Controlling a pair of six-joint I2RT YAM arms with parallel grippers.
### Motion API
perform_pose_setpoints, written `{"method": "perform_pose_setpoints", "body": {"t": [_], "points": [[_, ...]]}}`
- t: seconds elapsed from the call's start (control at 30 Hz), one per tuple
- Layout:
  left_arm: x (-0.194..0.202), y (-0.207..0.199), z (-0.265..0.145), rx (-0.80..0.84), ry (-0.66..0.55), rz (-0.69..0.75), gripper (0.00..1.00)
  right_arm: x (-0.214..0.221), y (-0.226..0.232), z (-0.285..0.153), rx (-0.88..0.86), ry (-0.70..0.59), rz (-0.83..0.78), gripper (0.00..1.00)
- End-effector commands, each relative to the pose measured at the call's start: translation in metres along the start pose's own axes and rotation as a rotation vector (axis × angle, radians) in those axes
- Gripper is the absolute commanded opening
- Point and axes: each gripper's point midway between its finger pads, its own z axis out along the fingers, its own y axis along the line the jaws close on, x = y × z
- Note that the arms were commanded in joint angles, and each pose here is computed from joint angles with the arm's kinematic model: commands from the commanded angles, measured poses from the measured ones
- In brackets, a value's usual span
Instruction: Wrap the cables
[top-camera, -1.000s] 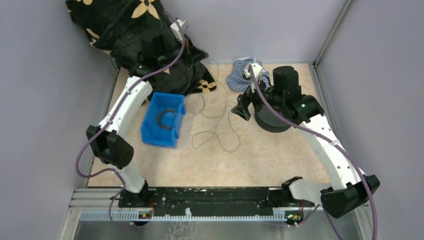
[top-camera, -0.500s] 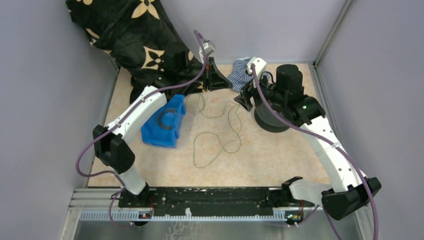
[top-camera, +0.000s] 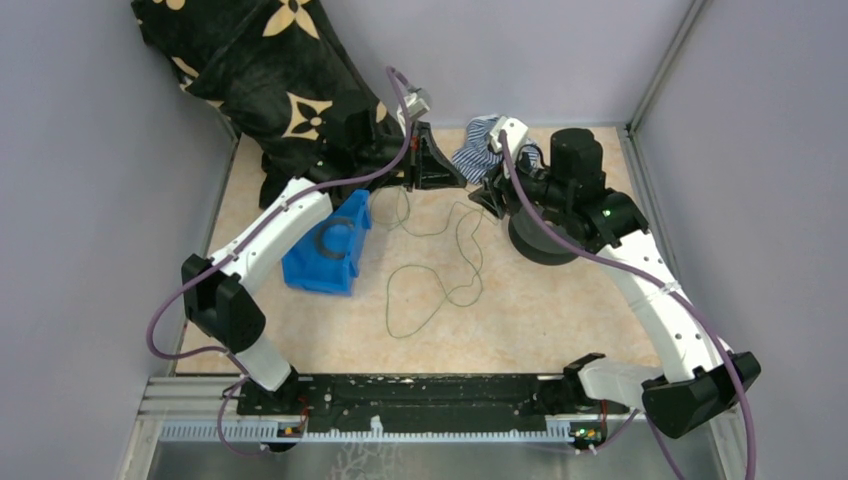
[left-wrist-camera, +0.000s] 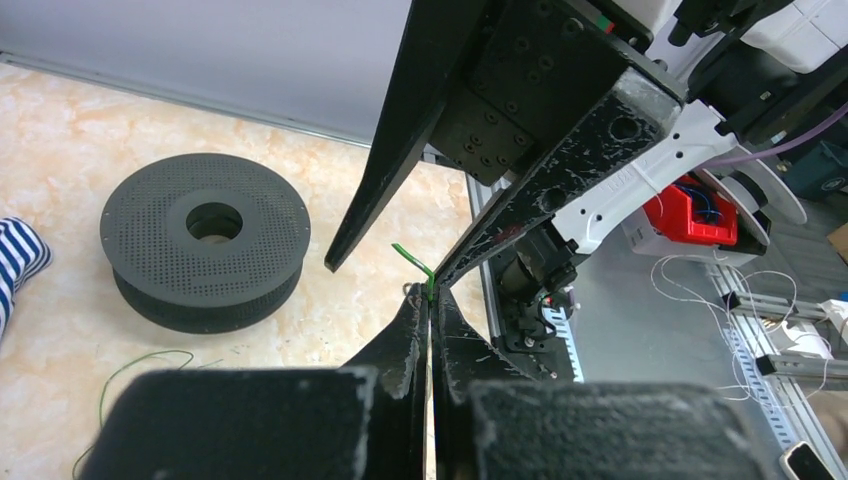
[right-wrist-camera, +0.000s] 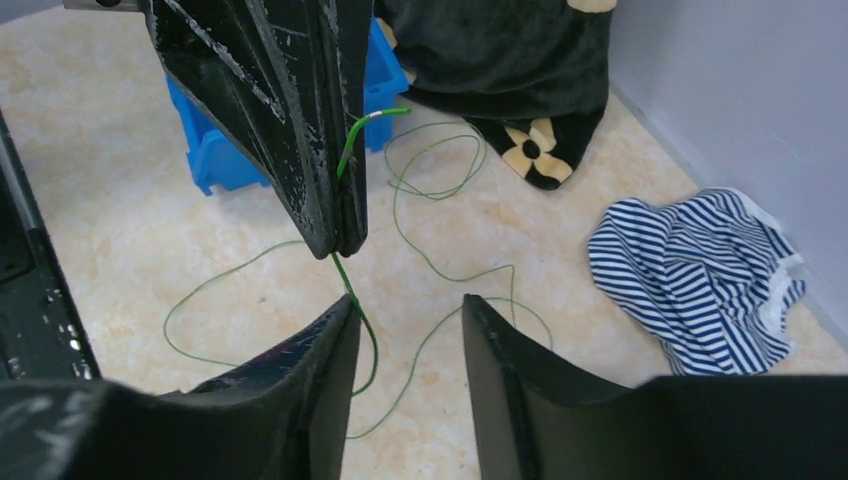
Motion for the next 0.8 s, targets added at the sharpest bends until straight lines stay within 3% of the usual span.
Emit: {"method": "perform_pose_setpoints", "body": {"t": [0.0,0.2,0.37,0.6,0.77], "points": [[-0.009,-0.016,0.001,0.043,-0.017,0.051,0.0,-0.009,0.009,0.006,-0.071,-0.037,-0.007,0.36],[-0.007,-0.011,0.003,0.039,-0.016,0.036,0.0,-0.005,0.013,0.008,-0.086,-0.03,0.023,0.01],[-0.008,-0.001,0.004,-0.013,-0.029,0.023,0.05,-0.006,0.007,0.001,-0.019,-0.05,0.048,0.0],[-0.005,0.014,-0.003,-0.082,-0.038,-0.014,0.5,-0.012,-0.004,-0.001,0.065,-0.074,0.128,0.0],[0.006,0.02,-0.012,-0.134,-0.043,0.0,0.71,-0.022,-0.016,-0.003,0.122,-0.109,0.206,0.0]]}}
